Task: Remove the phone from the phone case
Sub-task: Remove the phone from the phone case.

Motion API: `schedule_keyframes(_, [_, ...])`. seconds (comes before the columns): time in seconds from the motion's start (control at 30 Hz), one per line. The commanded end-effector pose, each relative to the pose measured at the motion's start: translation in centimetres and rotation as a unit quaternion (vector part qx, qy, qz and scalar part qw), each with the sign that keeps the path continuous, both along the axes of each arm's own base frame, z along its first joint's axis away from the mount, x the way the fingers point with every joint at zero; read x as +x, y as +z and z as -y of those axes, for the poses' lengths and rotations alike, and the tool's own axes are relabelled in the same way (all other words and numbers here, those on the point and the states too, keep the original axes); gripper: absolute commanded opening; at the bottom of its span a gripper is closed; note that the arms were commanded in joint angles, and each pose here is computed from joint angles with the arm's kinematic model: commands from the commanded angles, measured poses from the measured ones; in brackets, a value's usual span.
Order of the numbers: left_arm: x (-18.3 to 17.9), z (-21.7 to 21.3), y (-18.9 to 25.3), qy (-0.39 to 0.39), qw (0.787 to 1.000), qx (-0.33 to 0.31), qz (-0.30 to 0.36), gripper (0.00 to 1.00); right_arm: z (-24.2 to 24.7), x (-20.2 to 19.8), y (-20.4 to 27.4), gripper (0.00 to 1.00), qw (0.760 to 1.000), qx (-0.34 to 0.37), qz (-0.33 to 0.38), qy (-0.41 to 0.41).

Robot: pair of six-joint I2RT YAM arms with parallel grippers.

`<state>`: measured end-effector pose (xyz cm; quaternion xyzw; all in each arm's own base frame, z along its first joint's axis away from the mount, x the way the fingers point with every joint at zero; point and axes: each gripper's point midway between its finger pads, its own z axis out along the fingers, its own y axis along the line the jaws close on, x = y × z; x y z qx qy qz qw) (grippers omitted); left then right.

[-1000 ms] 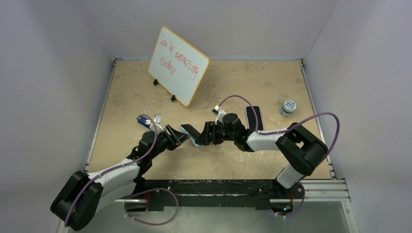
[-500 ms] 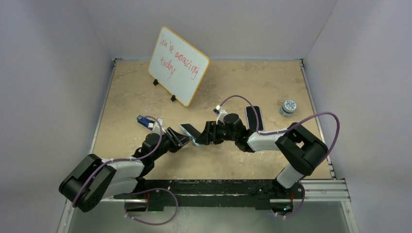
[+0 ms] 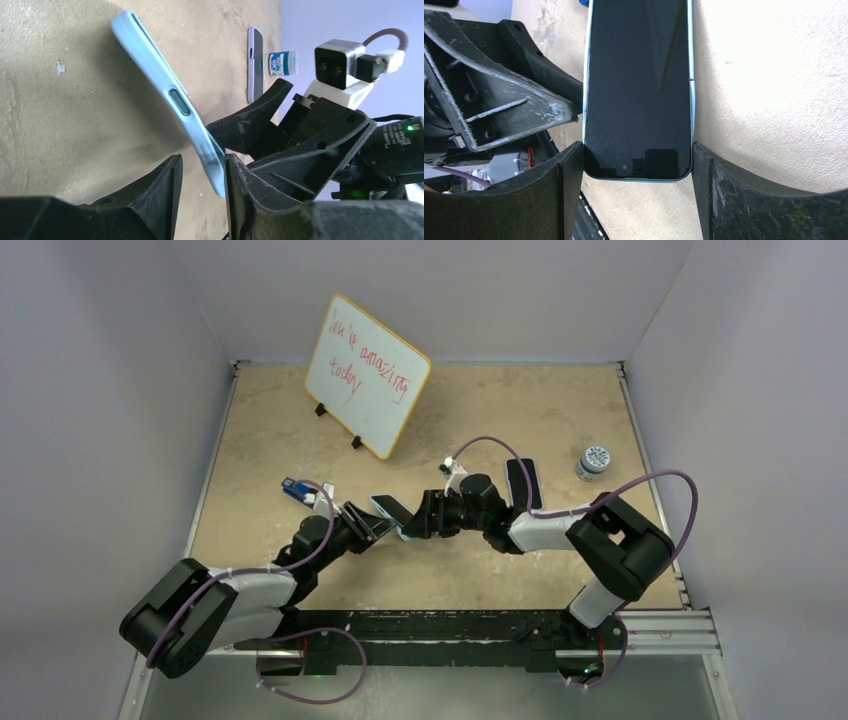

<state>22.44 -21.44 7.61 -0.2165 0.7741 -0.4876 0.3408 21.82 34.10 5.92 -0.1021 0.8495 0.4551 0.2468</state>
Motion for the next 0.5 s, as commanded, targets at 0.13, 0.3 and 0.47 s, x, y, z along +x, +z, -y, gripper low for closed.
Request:
schedule_keyframes(0.13, [0.5, 0.9, 0.4, -0.004, 1.0, -0.006, 0.016, 0.36, -1.3, 0.0, 2.4, 0.0, 0.999, 0.042, 0.022, 0.016])
schedule_keyframes(0.3, [-0.1, 0.3, -1.4, 0.0, 1.0, 0.015, -0.004, 0.32, -1.1, -0.7, 2.3, 0.0, 0.999, 0.047, 0.011, 0.025])
schedule_keyframes(0.47, [-0.8, -1.0, -3.6, 0.017, 0.999, 0.043, -0.029, 0.26, -1.1, -0.8, 2.3, 0.0, 0.998, 0.051, 0.007, 0.025])
